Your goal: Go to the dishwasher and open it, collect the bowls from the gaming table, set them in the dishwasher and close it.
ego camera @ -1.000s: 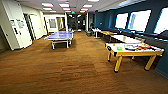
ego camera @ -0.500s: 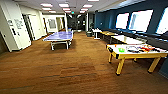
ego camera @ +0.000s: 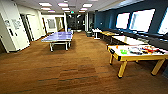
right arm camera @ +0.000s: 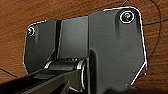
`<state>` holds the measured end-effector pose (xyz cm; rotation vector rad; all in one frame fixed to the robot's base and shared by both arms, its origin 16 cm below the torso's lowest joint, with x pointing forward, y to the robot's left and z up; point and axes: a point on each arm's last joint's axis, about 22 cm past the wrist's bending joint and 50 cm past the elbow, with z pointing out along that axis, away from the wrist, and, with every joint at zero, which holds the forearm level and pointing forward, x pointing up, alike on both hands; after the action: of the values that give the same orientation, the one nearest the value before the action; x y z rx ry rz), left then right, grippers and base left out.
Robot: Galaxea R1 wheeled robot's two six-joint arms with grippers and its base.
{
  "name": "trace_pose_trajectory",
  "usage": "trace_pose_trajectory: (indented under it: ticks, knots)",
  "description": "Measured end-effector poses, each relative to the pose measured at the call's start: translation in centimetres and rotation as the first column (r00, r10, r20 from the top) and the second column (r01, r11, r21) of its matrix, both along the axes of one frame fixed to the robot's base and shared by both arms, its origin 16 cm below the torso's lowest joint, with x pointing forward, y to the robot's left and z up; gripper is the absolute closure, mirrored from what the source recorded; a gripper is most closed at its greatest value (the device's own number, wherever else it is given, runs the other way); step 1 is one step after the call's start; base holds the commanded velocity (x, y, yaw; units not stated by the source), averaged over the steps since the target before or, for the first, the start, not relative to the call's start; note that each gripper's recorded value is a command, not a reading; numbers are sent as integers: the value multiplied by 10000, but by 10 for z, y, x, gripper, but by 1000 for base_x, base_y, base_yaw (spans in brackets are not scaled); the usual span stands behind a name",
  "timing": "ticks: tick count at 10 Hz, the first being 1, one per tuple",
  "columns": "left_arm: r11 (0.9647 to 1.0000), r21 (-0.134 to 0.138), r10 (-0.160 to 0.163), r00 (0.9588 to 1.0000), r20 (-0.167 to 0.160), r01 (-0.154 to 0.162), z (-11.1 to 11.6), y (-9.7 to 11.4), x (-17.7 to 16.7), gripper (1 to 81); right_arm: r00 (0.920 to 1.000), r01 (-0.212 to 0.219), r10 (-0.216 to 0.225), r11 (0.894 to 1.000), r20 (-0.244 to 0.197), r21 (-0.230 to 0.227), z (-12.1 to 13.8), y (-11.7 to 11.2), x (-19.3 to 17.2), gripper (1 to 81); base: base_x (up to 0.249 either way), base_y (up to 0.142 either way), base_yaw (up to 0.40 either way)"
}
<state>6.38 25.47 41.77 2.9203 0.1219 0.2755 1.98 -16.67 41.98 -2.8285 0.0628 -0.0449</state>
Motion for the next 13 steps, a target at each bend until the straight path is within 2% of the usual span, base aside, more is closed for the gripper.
trace_pose_trajectory:
  ticks: [3,5,6,8,10,11,13]
  knots:
    - [10000,-10,-1,10000,-9,1,0,-1,-1,10,10000,3,-3,10000,-14,-15,0,-1,-2,10,254,0,0]
    - [10000,25,-1,10000,-59,1,0,1,-5,10,10000,-6,7,10000,-52,78,0,6,-4,10,254,0,0]
    - [10000,-65,-1,10000,-48,1,0,-6,-4,10,10000,0,0,10000,-27,39,0,3,-3,10,255,0,0]
    - [10000,3,-2,10000,-36,2,0,0,-4,10,10000,4,-4,10000,-22,20,0,2,-3,10,254,0,0]
    - [9999,-126,-7,10000,-26,6,0,-10,-2,10,10000,12,-12,10000,-6,-67,-1,-5,-1,10,255,0,0]
    - [10000,-37,-4,10000,-17,4,0,-4,-2,10,10000,5,-5,10000,-33,-8,0,-1,-3,10,255,0,0]
    - [10000,-34,-6,10000,-57,6,0,-3,-5,10,10000,6,-6,10000,-24,-2,0,0,-2,10,254,0,0]
